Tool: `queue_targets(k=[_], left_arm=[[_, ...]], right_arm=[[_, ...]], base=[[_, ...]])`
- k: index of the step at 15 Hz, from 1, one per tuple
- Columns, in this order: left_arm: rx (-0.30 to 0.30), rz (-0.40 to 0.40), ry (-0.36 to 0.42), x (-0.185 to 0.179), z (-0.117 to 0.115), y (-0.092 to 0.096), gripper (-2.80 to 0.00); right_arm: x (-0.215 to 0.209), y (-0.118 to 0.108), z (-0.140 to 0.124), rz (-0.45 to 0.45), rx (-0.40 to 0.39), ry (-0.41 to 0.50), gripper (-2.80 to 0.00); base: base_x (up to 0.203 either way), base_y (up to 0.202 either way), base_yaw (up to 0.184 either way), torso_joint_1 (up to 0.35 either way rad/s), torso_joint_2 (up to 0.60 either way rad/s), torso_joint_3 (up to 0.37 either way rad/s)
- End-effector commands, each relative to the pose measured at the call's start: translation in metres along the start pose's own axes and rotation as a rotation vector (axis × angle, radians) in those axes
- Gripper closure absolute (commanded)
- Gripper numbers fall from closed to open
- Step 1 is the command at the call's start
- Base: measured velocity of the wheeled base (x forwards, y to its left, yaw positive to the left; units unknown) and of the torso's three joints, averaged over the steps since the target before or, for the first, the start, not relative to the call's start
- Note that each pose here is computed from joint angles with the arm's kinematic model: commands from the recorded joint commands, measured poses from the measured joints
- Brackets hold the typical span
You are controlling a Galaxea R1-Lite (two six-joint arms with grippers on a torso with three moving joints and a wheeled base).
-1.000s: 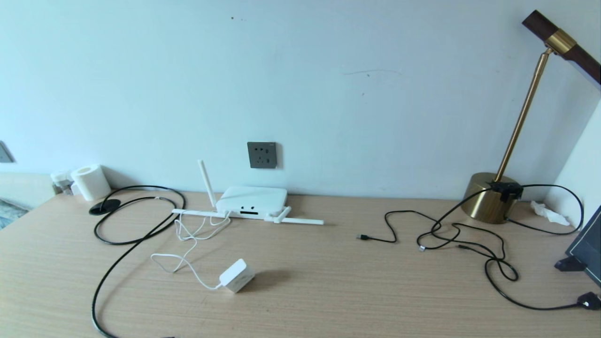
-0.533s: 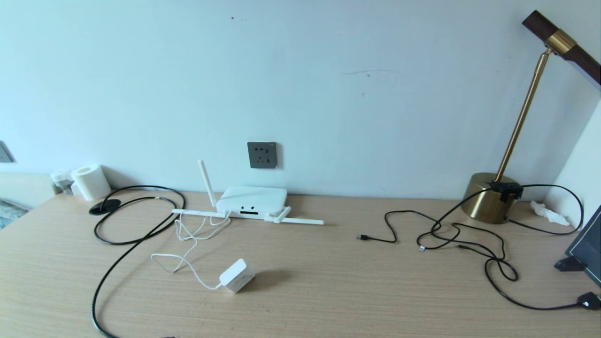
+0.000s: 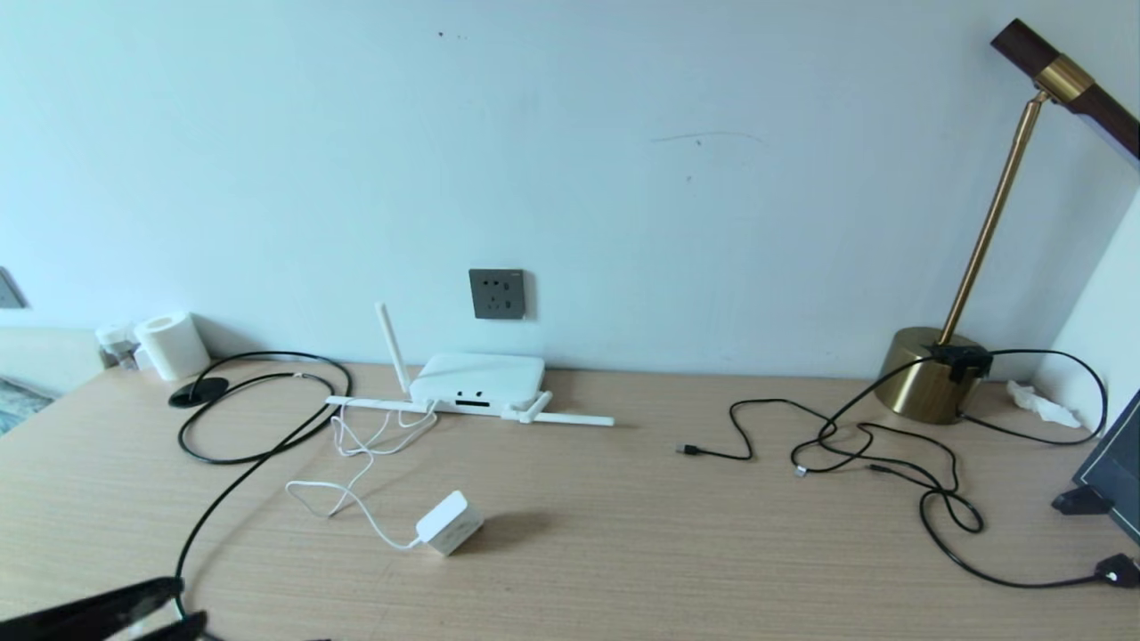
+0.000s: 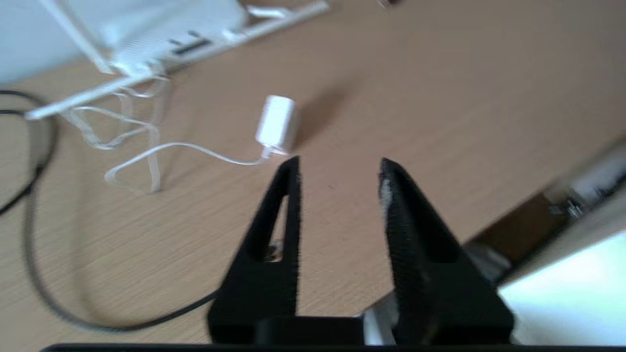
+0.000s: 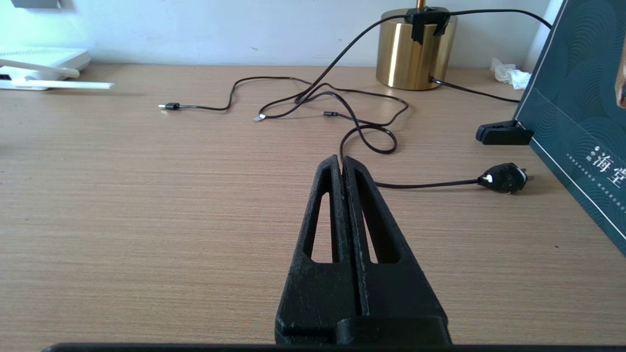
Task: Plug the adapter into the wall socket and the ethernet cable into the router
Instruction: Pick up plug
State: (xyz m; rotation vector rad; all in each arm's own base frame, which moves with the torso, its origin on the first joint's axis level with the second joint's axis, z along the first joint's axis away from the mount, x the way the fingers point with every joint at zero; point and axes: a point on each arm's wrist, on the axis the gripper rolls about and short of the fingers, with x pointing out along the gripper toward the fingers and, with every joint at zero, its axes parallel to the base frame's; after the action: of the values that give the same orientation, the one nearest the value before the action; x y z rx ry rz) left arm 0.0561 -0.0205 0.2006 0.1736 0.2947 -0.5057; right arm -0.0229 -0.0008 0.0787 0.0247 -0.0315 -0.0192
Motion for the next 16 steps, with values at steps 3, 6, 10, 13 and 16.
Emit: queue_targets(k=[3, 6, 10, 13, 16], left_arm=[[0.098, -0.268, 0.275, 0.083, 0.009, 0.002, -2.80], [0.161, -0.338, 0.365, 0.113, 0.005, 0.004, -2.80], [0.319, -0.345, 0.452, 0.169, 0.010, 0.026, -2.80], [0.463, -0.305, 0.532, 0.185, 0.032, 0.065, -2.80], [0.531, -0.346, 0.613, 0.194, 0.039, 0.077, -2.80]], right_arm=[[0.001, 0.000, -0.003, 0.000, 0.000, 0.010, 0.00], [0.001, 0.000, -0.003, -0.001, 0.000, 0.010, 0.00], [0.001, 0.000, -0.003, -0.001, -0.003, 0.010, 0.00], [0.001, 0.000, -0.003, -0.001, 0.000, 0.010, 0.00], [0.001, 0.000, -0.003, 0.001, 0.000, 0.009, 0.00]], base=[[0.000, 0.000, 0.000, 0.000, 0.00, 0.000], [0.000, 0.000, 0.000, 0.000, 0.00, 0.000], [0.000, 0.000, 0.000, 0.000, 0.00, 0.000], [0.000, 0.000, 0.000, 0.000, 0.00, 0.000], [0.000, 0.000, 0.000, 0.000, 0.00, 0.000]])
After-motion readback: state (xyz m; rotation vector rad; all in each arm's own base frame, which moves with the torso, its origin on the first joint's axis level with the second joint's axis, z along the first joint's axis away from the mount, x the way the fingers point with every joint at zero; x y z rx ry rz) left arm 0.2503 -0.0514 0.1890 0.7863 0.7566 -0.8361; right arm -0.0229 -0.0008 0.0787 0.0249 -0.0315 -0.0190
